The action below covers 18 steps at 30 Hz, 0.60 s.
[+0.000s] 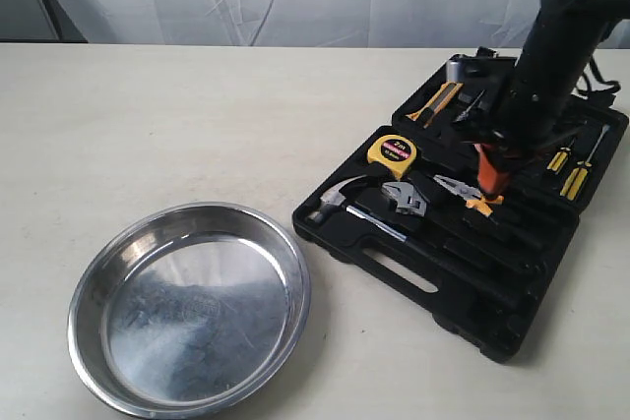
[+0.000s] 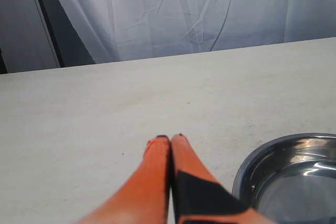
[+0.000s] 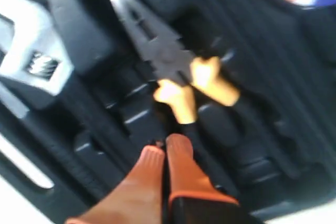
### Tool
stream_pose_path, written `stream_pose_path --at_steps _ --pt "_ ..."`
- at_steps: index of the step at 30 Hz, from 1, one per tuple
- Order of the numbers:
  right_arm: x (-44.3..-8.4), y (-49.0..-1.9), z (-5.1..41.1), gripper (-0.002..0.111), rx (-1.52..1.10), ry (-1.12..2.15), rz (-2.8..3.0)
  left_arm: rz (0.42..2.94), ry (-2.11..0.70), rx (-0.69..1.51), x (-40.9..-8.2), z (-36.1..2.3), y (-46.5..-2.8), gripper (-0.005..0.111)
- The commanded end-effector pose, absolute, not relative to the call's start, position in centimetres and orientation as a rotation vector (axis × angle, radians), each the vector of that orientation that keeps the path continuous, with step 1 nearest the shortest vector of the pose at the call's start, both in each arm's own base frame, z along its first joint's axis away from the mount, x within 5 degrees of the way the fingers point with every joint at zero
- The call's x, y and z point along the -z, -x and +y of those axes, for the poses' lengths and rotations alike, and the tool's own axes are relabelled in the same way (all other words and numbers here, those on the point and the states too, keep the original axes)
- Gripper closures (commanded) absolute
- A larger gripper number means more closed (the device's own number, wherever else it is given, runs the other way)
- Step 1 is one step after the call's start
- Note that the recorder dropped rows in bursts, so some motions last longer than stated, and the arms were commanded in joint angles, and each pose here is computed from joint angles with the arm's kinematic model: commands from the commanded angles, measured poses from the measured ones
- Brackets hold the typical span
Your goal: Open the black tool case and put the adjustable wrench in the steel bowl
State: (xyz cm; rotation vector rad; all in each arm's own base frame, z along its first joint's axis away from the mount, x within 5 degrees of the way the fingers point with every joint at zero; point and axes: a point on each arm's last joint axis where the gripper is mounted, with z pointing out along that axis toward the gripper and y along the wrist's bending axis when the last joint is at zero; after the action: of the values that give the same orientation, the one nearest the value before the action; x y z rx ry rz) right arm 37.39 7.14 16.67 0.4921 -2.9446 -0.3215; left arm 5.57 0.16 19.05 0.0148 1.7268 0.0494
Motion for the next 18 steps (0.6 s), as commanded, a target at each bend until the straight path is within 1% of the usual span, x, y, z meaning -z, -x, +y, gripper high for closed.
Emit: stream_pose_path --at_steps 1,6,8,10,15,18 --pt "-16.9 -36.4 10.6 0.109 0.581 -0.656 -2.889 1.715 -0.012 -0.049 -19.2 0.2 -5.6 0.107" --pt "-18.0 -36.3 13.7 0.109 0.971 -0.828 -2.839 1.715 -0.012 -0.049 -19.2 0.2 -5.6 0.107" --pt "-18.5 -36.4 14.4 0.109 1.125 -0.822 -2.828 1.715 -0.012 -0.049 -19.2 0.2 -5.6 0.107" --pt "-18.9 -37.2 15.0 0.109 1.241 -0.748 -2.891 1.715 -0.012 -0.049 -19.2 0.2 -5.6 0.107" --pt "-19.4 -40.7 14.9 0.109 1.317 -0.401 -3.283 1.715 -0.012 -0.049 -19.2 0.2 -5.6 0.107" --pt "-19.6 -42.5 14.1 0.109 1.245 -0.19 -3.507 1.715 -0.012 -0.049 -19.2 0.2 -5.6 0.107"
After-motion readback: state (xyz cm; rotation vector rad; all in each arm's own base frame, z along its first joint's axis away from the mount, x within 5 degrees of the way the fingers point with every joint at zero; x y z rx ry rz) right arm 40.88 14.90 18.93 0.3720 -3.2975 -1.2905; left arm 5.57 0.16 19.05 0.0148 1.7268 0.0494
